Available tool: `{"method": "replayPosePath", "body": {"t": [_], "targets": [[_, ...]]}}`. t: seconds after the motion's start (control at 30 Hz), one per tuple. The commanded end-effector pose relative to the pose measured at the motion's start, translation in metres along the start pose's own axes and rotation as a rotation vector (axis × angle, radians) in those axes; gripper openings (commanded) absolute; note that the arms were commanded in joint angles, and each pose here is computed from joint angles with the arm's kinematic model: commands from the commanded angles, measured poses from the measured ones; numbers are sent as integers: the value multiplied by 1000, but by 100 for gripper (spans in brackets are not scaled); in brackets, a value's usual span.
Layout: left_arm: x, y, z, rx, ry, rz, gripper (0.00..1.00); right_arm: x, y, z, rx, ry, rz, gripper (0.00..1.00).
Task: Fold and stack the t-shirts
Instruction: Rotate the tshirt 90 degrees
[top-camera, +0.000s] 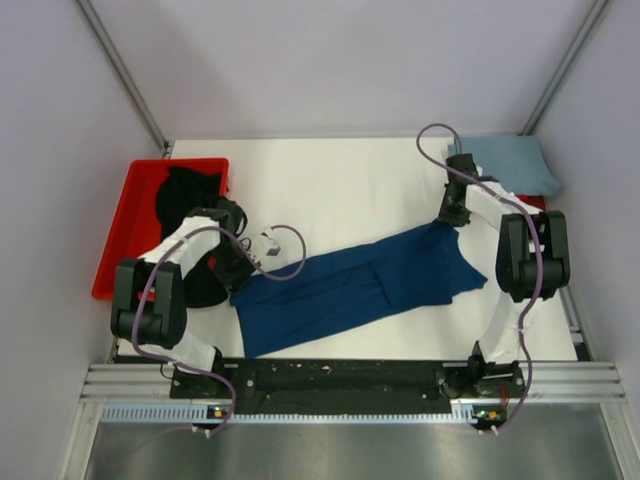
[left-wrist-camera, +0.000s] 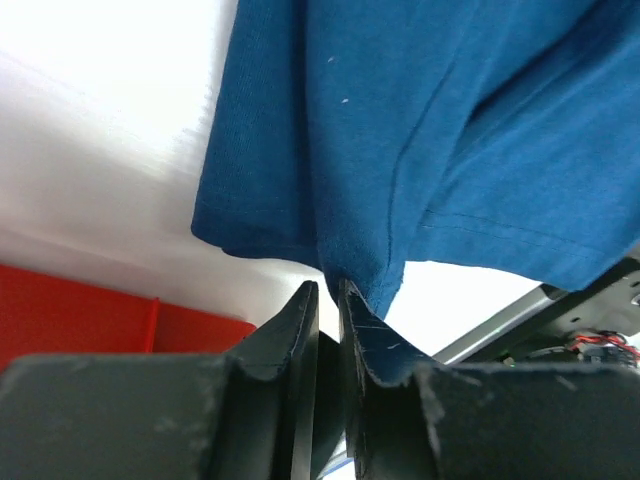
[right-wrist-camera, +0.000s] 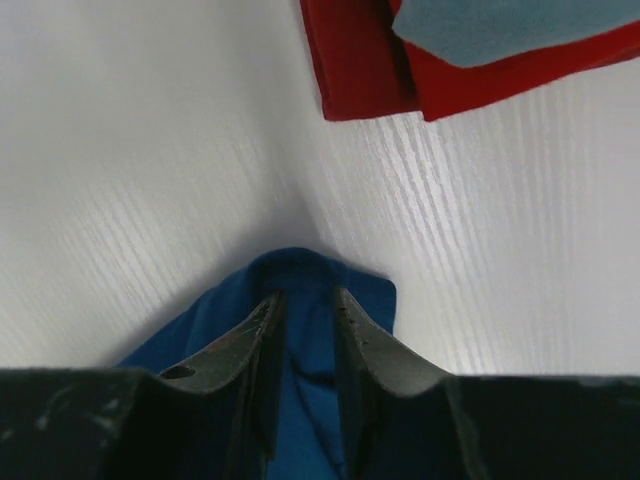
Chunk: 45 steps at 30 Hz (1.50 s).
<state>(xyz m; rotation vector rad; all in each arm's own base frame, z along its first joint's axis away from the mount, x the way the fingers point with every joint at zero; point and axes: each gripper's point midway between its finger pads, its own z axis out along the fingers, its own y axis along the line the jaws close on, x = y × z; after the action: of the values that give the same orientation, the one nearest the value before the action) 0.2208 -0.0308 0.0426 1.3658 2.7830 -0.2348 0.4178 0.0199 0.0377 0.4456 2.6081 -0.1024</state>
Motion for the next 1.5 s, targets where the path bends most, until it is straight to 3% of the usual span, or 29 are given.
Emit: {"method": "replayPosePath", "body": {"t": [0.0, 0.1, 0.2, 0.3, 0.43, 0.53, 0.7, 0.83, 0.93, 1.03, 1.17, 1.33, 1.47], "targets": [[-35, -13, -35, 55, -161, 45, 18, -26, -11, -60, 26, -155, -54, 27], [-54, -8, -32, 48, -175, 59, 17, 4, -25, -73, 45, -121, -18, 27], [-59, 1, -12, 15, -114, 81, 13, 48, -26, -70, -3, -25, 26, 20], [-51, 9, 7, -12, -55, 79, 11, 88, -24, -59, -42, 78, 47, 12], [-25, 6, 30, -5, 34, 72, 10, 108, -12, -35, -85, 166, 24, 4], [-7, -6, 41, 24, 66, 72, 10, 104, 10, -10, -115, 231, -22, 0], [15, -44, 41, 143, 67, 85, 12, 32, 79, 17, -189, 150, -82, 0], [16, -84, 28, 270, 32, 162, 17, -17, 157, 20, -369, 144, -100, 2], [-3, -116, 12, 348, -53, 261, 22, -53, 185, 14, -423, 89, -104, 6], [-20, -123, -11, 351, -139, 322, 23, -81, 181, -15, -420, -6, -129, 10], [-32, -102, -22, 264, -165, 311, 23, -81, 138, -33, -283, -58, -144, 13], [-48, -52, -10, 87, -157, 233, 22, -34, 107, -6, -259, 108, -42, 13], [-37, -24, 9, 25, -50, 149, 22, -14, 110, 23, -271, 201, 2, 13]]}}
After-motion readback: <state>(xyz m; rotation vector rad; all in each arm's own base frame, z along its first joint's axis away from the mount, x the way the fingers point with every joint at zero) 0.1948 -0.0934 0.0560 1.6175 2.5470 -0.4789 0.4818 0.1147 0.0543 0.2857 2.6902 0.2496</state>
